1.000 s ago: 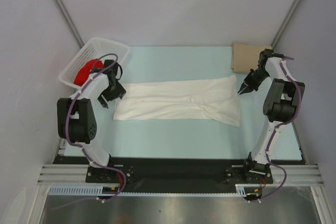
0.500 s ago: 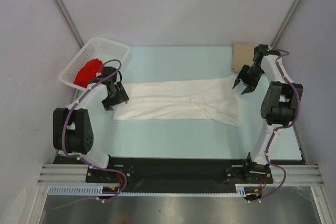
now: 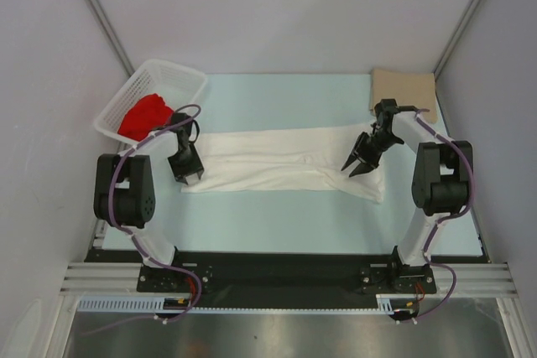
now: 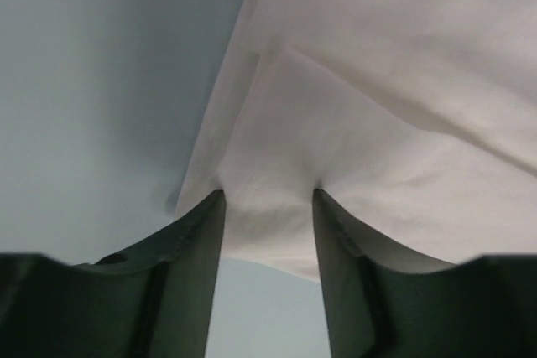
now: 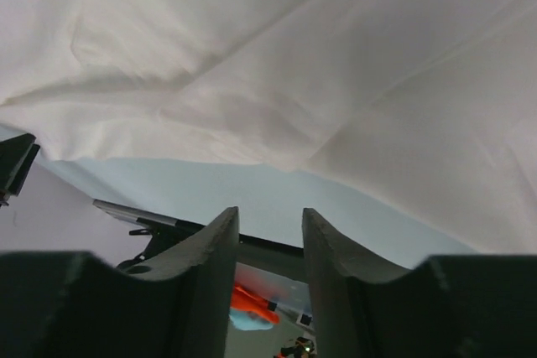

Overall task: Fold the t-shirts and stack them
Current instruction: Fold the tshirt

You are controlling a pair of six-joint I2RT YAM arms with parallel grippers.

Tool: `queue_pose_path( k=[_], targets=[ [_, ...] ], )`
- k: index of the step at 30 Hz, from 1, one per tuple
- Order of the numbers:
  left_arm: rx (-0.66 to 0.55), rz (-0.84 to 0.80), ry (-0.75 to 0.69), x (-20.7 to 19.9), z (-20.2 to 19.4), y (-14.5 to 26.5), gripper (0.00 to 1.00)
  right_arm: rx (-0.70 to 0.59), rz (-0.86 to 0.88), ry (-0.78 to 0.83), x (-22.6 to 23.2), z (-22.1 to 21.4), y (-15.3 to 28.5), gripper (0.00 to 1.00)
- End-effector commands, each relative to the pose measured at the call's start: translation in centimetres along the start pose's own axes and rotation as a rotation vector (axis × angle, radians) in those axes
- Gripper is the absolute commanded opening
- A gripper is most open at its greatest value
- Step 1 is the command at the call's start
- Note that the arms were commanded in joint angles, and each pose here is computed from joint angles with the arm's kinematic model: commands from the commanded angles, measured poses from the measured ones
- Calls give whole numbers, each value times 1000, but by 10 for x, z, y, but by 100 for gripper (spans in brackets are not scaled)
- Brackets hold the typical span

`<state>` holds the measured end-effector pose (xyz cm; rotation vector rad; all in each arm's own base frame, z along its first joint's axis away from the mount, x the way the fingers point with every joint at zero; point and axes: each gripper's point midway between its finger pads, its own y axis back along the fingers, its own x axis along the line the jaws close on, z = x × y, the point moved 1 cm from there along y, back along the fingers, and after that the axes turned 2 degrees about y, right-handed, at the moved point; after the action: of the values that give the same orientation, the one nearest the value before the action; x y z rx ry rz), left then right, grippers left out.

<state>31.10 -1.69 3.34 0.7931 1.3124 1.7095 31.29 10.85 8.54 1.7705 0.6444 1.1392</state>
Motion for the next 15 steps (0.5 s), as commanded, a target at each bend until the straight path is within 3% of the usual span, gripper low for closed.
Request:
queue_pose_path(
  k=[1, 3, 7, 15],
  targets=[
    [6, 1, 30, 4, 0, -4, 48, -83, 30, -6, 10, 20, -2, 38],
    [13, 8, 39, 9, -4, -8, 27, -87, -4, -6, 3, 27, -6, 35],
    [14, 33, 55, 20, -3, -10, 3, -105, -69, 2, -11, 35, -7, 34],
    [-27, 76, 62, 30, 3, -3, 0, -162, -125, -6, -37, 55, 2, 38]
  ],
)
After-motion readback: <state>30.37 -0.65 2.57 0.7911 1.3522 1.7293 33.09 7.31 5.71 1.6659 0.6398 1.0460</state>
